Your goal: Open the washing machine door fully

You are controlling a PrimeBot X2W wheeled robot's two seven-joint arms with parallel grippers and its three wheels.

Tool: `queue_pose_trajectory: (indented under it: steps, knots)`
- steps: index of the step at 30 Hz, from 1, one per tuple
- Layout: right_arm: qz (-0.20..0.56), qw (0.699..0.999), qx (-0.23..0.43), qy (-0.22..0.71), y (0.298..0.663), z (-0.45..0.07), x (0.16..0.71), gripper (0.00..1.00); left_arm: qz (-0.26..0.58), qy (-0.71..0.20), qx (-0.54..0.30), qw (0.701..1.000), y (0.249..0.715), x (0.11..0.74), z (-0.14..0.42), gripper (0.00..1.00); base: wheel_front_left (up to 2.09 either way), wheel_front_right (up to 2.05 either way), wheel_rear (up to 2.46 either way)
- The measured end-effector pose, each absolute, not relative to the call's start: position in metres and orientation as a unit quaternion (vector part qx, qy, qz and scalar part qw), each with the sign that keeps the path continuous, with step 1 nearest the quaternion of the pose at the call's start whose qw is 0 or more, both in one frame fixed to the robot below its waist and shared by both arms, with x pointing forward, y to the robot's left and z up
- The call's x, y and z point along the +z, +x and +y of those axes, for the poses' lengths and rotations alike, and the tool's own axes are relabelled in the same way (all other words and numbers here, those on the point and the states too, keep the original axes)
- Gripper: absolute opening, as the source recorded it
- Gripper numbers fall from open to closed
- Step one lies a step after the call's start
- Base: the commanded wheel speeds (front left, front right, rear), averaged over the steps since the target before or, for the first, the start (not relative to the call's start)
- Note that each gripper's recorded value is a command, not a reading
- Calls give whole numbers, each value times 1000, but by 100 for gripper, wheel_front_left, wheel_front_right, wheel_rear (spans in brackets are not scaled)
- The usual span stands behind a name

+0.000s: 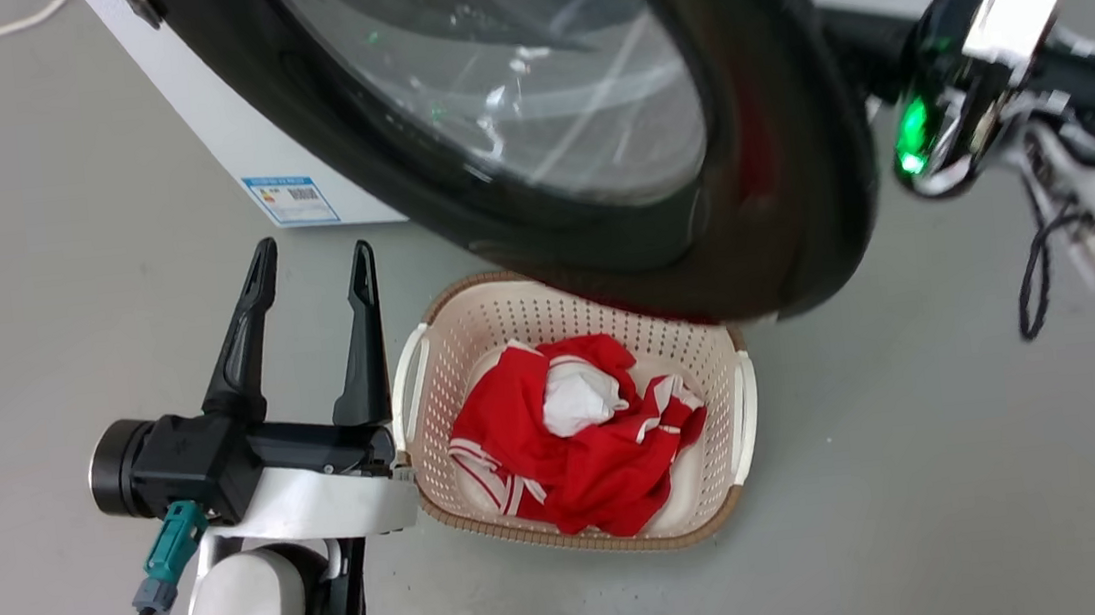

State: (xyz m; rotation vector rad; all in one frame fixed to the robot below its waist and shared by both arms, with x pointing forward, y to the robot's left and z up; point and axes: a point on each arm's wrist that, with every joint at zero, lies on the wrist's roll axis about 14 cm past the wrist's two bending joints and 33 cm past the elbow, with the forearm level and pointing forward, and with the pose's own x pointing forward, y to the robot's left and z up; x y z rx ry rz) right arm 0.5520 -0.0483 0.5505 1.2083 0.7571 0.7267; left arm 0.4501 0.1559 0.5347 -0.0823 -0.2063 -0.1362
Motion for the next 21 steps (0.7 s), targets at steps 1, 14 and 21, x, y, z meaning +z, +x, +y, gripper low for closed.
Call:
queue_pose_trajectory:
  steps: [1,14,21]
  knots:
    - [343,691,335,541,544,-44,551,0,-104,-41,-68,991,448,537,156,100,0,0,0]
    - [392,614,440,525,442,21,567,0,-117,-42,-68,990,417,553,154,100,0,0,0]
    - [396,588,473,523,414,55,577,0,-121,-43,-70,989,408,558,151,100,0,0,0]
